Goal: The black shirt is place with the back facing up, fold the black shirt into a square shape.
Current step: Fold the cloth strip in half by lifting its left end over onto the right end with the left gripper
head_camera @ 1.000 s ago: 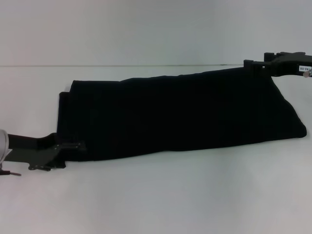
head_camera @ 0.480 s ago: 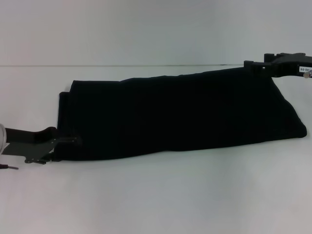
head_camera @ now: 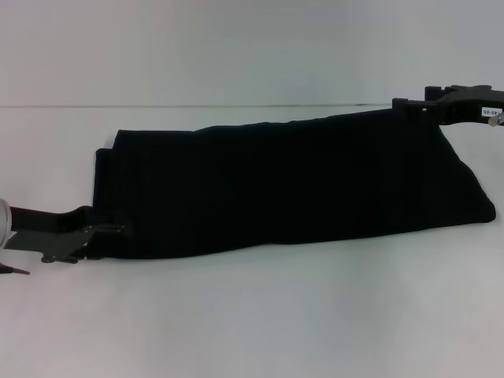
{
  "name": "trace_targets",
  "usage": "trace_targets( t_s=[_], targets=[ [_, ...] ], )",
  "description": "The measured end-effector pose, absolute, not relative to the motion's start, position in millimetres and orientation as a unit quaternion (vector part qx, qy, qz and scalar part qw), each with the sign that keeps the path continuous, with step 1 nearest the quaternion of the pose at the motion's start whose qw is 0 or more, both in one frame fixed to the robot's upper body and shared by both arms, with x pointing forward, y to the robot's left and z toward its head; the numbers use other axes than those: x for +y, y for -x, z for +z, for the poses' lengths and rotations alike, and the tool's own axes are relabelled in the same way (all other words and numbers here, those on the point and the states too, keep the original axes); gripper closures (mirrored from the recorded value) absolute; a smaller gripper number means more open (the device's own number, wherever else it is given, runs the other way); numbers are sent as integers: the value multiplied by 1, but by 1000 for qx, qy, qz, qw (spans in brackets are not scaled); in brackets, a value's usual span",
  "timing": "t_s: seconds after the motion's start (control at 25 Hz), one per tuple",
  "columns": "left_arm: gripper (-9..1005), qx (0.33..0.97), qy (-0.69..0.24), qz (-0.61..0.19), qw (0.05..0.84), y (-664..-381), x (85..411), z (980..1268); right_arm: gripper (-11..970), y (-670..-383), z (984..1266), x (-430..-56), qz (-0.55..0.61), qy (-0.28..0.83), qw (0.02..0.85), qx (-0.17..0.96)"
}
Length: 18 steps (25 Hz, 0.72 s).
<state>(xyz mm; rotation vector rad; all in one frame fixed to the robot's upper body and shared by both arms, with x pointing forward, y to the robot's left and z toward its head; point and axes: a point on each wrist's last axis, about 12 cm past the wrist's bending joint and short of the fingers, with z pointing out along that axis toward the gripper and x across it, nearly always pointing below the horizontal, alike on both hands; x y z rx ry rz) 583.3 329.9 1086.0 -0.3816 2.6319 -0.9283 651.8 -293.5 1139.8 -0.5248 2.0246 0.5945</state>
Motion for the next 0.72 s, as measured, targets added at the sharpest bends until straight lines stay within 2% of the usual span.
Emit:
trace_targets(
  t_s=[0.16, 0.6, 0.72],
  targets=[
    [222, 924, 126, -318, 174, -583, 333, 1084, 125, -652, 1139, -289, 242, 221, 462, 824],
    [441, 924, 130, -312, 179, -582, 334, 1080, 127, -652, 1139, -288, 239, 225, 461, 825],
    [590, 924, 130, -312, 179, -582, 334, 1080, 128, -653, 1139, -288, 238, 227, 460, 825]
  ],
)
